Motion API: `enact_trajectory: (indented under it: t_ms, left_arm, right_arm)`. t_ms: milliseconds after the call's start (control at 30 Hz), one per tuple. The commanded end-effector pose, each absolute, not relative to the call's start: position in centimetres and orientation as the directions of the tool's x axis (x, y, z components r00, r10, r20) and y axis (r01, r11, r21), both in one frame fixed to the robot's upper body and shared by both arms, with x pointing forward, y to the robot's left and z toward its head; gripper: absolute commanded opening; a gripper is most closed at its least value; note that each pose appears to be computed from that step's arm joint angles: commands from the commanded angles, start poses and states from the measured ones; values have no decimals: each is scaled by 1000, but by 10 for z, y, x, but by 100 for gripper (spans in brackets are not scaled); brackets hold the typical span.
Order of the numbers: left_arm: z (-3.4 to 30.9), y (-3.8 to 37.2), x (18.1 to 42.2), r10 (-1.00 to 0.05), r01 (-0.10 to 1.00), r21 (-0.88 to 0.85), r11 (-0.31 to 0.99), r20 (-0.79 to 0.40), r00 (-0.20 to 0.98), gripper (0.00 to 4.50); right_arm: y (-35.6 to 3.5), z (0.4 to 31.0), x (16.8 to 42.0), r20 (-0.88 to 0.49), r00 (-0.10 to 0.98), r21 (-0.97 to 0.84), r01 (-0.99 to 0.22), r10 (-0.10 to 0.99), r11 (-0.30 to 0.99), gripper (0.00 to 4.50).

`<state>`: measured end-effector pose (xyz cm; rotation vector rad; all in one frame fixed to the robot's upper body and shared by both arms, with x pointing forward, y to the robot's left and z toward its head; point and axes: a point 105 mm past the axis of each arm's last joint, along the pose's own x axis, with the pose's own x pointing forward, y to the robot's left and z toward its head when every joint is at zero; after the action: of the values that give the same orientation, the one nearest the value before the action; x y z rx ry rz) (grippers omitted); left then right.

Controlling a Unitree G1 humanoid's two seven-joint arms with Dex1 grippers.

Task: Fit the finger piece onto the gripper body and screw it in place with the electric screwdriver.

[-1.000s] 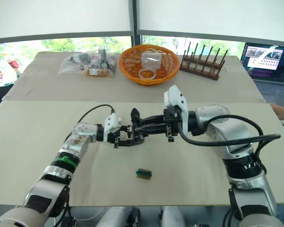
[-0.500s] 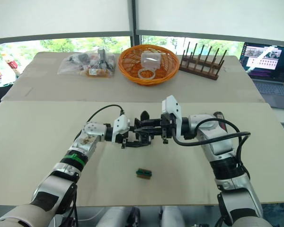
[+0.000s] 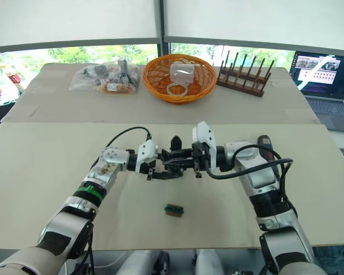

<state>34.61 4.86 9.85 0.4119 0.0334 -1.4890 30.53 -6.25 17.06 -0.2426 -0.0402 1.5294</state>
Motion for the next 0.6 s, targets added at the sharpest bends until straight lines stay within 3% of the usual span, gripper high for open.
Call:
enact_trajectory:
  t_ms: [33, 600]
  left_arm:
    - [108, 45, 347, -958, 957, 291, -11, -276, 73, 229]
    - [108, 45, 348, -957, 955, 296, -8, -279, 78, 229]
  right_arm:
    - [-65, 169, 305, -142, 43, -217, -976, 989, 12, 36]
    - [-80, 143, 306, -177, 82, -168, -984, 981, 52, 36]
